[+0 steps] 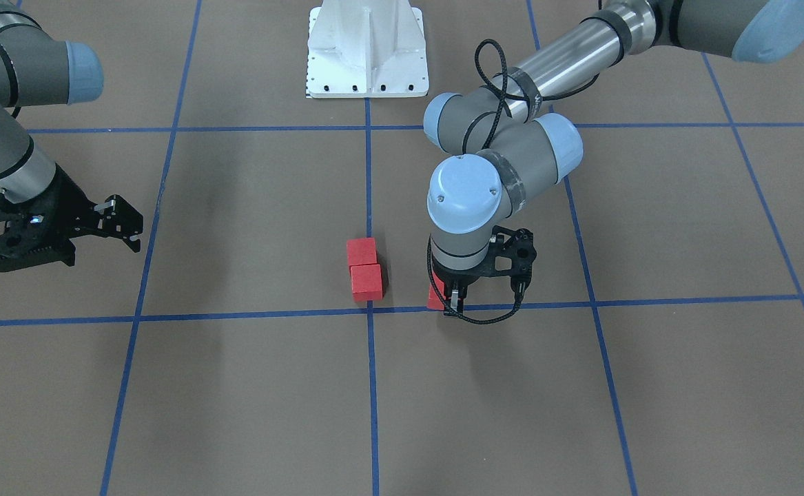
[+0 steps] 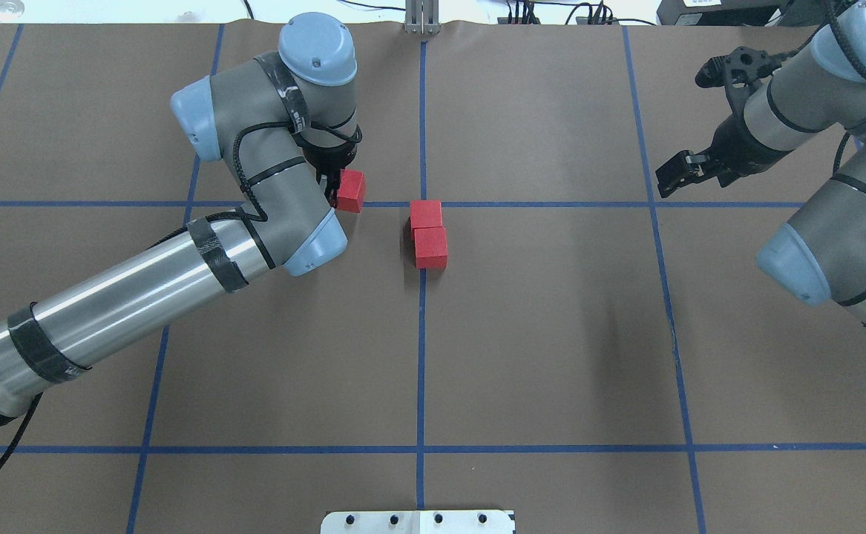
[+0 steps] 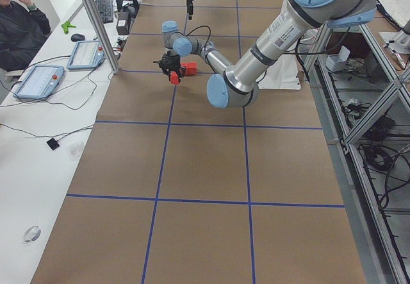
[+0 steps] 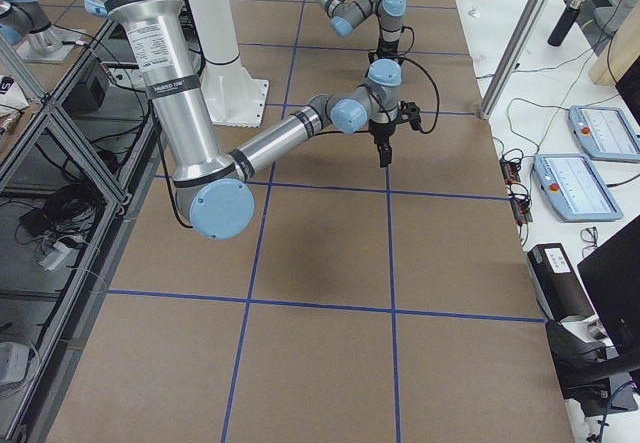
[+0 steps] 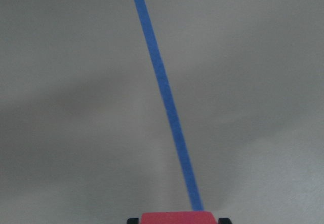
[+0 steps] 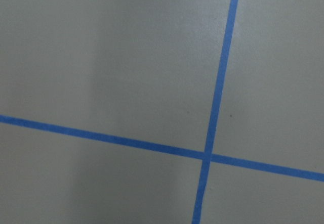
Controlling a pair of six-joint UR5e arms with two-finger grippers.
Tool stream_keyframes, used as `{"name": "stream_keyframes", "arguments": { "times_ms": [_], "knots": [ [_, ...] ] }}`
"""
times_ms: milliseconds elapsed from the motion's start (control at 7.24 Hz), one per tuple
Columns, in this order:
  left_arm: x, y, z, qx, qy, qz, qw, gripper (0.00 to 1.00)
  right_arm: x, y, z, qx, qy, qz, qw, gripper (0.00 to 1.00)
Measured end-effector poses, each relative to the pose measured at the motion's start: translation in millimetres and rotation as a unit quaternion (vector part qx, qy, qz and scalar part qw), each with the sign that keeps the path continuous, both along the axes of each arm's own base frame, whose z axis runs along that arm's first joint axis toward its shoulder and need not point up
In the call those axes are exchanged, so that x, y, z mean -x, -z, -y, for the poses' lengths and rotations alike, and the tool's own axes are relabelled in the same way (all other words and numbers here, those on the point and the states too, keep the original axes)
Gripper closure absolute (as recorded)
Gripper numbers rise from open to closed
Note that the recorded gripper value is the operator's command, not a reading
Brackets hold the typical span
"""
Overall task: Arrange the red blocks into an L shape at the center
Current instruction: 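Lower the red cube beside the center cubes while the right arm withdraws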
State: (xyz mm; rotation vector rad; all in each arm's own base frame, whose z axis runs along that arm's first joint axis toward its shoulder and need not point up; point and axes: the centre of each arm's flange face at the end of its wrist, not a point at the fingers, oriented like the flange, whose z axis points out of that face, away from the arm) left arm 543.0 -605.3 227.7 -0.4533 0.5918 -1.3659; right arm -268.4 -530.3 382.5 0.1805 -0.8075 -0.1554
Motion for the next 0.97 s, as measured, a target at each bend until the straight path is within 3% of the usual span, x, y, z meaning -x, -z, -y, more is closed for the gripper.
{"name": "stream_keyframes", "arguments": {
  "times_ms": [276, 967],
  "knots": [
    [-10.1, 3.9, -3.4, 0.033, 0.036, 0.0, 0.9988, 1.0, -12.9, -7.0, -6.9, 0.002, 0.016, 0.013, 0.9998, 0.01],
    [-33.9, 21.9, -23.7, 0.08, 0.081, -0.009, 0.9935, 1.0, -18.2, -8.5, -8.0, 0.006, 0.02, 0.02, 0.9996, 0.01]
  ]
}}
